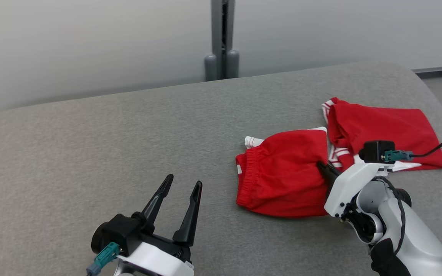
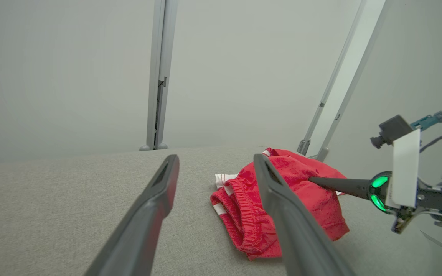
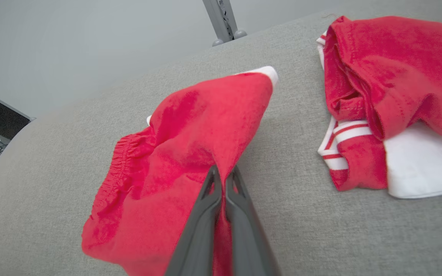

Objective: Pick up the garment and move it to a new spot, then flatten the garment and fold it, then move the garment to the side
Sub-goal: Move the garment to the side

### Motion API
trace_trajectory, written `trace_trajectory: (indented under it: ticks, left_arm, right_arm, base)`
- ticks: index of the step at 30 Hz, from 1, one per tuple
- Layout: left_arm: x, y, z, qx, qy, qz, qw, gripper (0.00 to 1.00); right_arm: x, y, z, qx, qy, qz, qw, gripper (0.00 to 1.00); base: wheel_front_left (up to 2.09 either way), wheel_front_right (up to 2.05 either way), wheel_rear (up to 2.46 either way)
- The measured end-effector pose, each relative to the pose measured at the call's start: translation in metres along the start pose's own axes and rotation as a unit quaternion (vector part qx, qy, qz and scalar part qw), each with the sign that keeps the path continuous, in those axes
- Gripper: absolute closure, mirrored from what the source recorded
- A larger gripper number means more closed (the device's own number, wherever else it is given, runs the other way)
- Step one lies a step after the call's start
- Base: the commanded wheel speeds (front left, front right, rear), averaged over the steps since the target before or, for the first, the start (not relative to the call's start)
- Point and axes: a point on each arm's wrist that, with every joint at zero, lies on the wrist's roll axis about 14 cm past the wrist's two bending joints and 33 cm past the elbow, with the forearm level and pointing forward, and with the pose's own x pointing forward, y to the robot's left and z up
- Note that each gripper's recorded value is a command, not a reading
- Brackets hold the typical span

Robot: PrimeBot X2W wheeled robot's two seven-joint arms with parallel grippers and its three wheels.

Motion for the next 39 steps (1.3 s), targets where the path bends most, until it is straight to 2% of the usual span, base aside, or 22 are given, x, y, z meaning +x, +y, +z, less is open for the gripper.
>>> trace_trajectory:
  ticks: [4, 9, 13, 20, 26, 31, 33, 34, 35, 36, 39]
  left_arm:
    - [0.017, -0.032, -0.012, -0.006, 0.018, -0.056, 0.998, 0.00]
    - [0.031, -0.048, -0.023, -0.009, 0.036, -0.091, 0.995, 0.00]
    - [0.038, -0.045, -0.035, -0.012, 0.055, -0.098, 0.994, 0.00]
    - [0.051, -0.034, -0.052, -0.013, 0.079, -0.103, 0.992, 0.00]
    - [0.060, -0.022, -0.063, -0.014, 0.092, -0.101, 0.991, 0.00]
    - [0.065, -0.018, -0.070, -0.015, 0.101, -0.103, 0.989, 0.00]
    - [0.066, -0.018, -0.071, -0.015, 0.104, -0.104, 0.989, 0.00]
    - [0.066, -0.018, -0.071, -0.015, 0.104, -0.105, 0.989, 0.00]
    - [0.066, -0.019, -0.071, -0.015, 0.104, -0.106, 0.989, 0.00]
    - [0.066, -0.020, -0.070, -0.015, 0.104, -0.108, 0.989, 0.00]
    - [0.067, -0.023, -0.066, -0.013, 0.099, -0.110, 0.989, 0.00]
  right_arm:
    - [-0.020, -0.023, 0.007, -0.004, -0.018, -0.025, 1.000, 1.00]
    - [-0.025, -0.037, 0.033, -0.047, -0.029, -0.036, 0.998, 1.00]
    - [-0.018, -0.050, 0.055, -0.080, -0.031, -0.043, 0.995, 1.00]
    - [-0.007, -0.092, 0.087, -0.139, -0.016, -0.082, 0.987, 1.00]
    - [0.001, -0.135, 0.087, -0.170, 0.025, -0.130, 0.977, 1.00]
    - [-0.001, -0.168, 0.076, -0.198, 0.060, -0.173, 0.963, 1.00]
    - [-0.006, -0.181, 0.079, -0.200, 0.054, -0.195, 0.959, 1.00]
    - [-0.008, -0.186, 0.081, -0.199, 0.049, -0.204, 0.957, 0.72]
    - [-0.009, -0.189, 0.084, -0.200, 0.042, -0.210, 0.956, 0.30]
    - [-0.009, -0.190, 0.085, -0.198, 0.034, -0.215, 0.956, 0.00]
    - [-0.013, -0.194, 0.085, -0.201, 0.021, -0.227, 0.953, 0.00]
  base:
    - [0.00, 0.00, 0.00]
    - [0.00, 0.00, 0.00]
    - [0.00, 0.00, 0.00]
    - [0.00, 0.00, 0.00]
    - [0.00, 0.00, 0.00]
    - [0.00, 0.00, 0.00]
    - [0.00, 0.00, 0.00]
    - [0.00, 0.00, 0.00]
    - [0.00, 0.00, 0.00]
    - [0.00, 0.00, 0.00]
    - [0.00, 0.00, 0.00]
